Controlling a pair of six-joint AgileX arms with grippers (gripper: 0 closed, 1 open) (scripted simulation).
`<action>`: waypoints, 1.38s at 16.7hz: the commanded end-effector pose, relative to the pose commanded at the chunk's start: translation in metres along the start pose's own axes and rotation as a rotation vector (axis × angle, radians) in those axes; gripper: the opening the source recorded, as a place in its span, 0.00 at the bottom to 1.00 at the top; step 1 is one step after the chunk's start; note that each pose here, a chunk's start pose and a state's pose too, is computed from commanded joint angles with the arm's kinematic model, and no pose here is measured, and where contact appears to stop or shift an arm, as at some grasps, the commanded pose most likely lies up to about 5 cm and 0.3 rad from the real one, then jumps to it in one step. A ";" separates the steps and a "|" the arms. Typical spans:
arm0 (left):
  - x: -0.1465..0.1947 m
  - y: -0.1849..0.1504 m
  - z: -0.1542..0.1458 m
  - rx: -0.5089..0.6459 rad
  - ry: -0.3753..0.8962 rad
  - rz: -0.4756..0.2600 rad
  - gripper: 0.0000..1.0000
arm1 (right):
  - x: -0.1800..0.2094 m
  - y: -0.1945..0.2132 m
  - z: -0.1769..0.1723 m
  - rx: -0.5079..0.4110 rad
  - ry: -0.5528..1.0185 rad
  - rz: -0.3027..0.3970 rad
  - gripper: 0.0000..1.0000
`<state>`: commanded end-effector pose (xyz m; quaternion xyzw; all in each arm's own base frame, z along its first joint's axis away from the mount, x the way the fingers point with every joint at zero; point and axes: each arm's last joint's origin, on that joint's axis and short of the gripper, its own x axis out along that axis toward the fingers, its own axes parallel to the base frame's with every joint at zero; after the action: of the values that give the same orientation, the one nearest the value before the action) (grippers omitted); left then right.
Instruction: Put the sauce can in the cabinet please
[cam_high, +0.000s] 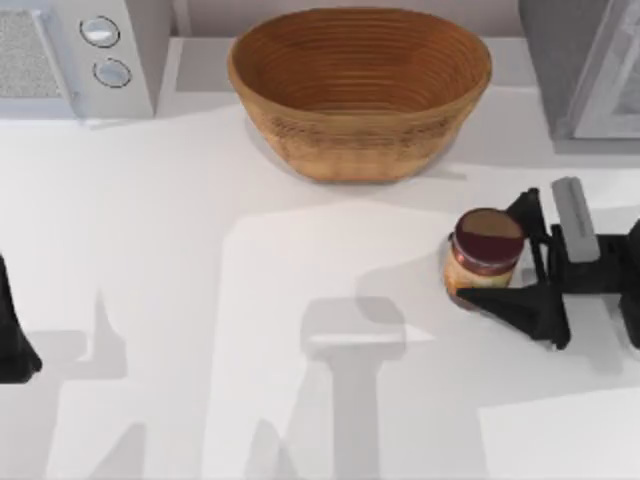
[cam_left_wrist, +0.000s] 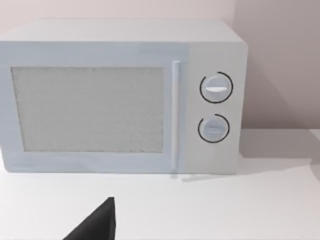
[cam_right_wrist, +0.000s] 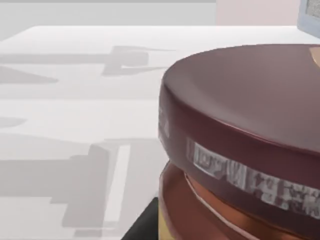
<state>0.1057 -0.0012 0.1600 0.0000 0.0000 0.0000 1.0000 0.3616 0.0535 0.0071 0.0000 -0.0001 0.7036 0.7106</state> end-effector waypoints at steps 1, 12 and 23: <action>0.000 0.000 0.000 0.000 0.000 0.000 1.00 | 0.000 0.000 0.000 0.000 0.000 0.000 0.00; 0.000 0.000 0.000 0.000 0.000 0.000 1.00 | 0.000 -0.009 0.043 0.005 0.000 -0.002 0.00; 0.000 0.000 0.000 0.000 0.000 0.000 1.00 | 0.000 -0.007 0.125 -0.011 0.000 0.001 0.00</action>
<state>0.1057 -0.0012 0.1600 0.0000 0.0000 0.0000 1.0000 0.3683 0.0532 0.1324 -0.0039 -0.0040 0.7039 0.7103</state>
